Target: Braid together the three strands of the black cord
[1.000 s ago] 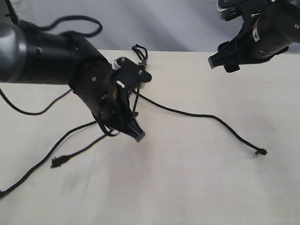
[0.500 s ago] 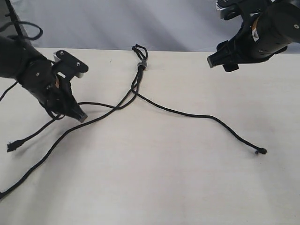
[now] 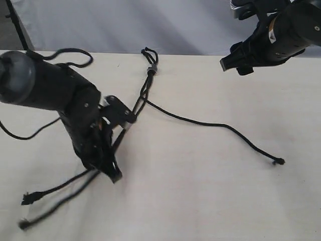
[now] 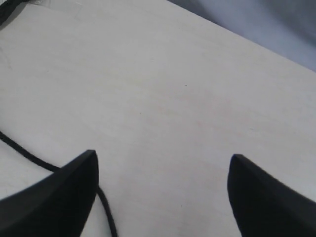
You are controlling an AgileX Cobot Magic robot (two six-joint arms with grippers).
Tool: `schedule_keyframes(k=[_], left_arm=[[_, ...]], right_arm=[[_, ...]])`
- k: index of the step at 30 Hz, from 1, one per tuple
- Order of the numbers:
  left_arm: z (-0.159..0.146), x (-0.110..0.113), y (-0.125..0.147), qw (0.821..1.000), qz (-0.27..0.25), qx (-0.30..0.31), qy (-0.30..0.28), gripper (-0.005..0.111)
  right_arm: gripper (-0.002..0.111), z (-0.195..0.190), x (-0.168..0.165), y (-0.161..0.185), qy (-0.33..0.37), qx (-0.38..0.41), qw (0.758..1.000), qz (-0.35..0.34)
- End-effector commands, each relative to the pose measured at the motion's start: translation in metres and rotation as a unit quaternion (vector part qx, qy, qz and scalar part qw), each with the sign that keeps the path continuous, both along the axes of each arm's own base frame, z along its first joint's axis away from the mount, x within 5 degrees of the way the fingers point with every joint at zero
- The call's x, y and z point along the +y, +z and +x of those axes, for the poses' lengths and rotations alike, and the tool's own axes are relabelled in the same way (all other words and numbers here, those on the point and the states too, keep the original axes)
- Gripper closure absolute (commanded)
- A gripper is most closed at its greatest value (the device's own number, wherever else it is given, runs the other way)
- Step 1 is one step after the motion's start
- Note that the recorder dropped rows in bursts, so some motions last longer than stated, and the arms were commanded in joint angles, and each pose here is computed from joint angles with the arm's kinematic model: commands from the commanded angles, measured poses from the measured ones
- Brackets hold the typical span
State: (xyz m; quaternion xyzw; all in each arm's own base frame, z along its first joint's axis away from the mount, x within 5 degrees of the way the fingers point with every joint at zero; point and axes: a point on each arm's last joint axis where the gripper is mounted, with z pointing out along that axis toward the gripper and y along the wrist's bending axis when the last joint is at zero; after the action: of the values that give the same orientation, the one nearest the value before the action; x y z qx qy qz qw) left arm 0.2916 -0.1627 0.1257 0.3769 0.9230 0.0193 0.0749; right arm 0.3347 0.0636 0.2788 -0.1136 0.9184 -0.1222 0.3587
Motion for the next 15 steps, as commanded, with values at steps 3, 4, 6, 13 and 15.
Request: schedule_keyframes(k=[3, 4, 6, 13, 15], left_arm=[[-0.004, -0.015, 0.032, 0.994, -0.022, -0.107, -0.014, 0.107], [0.001, -0.007, 0.042, 0.991, -0.027, -0.128, 0.011, 0.107], [0.010, 0.014, 0.061, 0.983, -0.035, -0.164, 0.067, 0.107], [0.030, 0.074, 0.071, 0.969, -0.022, -0.181, 0.167, 0.107], [0.035, 0.083, 0.060, 0.969, -0.011, -0.166, 0.181, 0.107]], right_arm=[[0.039, 0.000, -0.001, 0.002, 0.000, -0.008, 1.000, 0.005], [0.039, 0.000, -0.001, 0.002, 0.000, -0.008, 1.000, 0.005], [0.039, 0.000, -0.001, 0.002, 0.000, -0.008, 1.000, 0.005], [0.039, 0.002, 0.001, 0.003, 0.008, -0.018, 1.000, 0.011], [0.039, 0.003, 0.001, 0.002, 0.010, -0.019, 1.000, 0.012]])
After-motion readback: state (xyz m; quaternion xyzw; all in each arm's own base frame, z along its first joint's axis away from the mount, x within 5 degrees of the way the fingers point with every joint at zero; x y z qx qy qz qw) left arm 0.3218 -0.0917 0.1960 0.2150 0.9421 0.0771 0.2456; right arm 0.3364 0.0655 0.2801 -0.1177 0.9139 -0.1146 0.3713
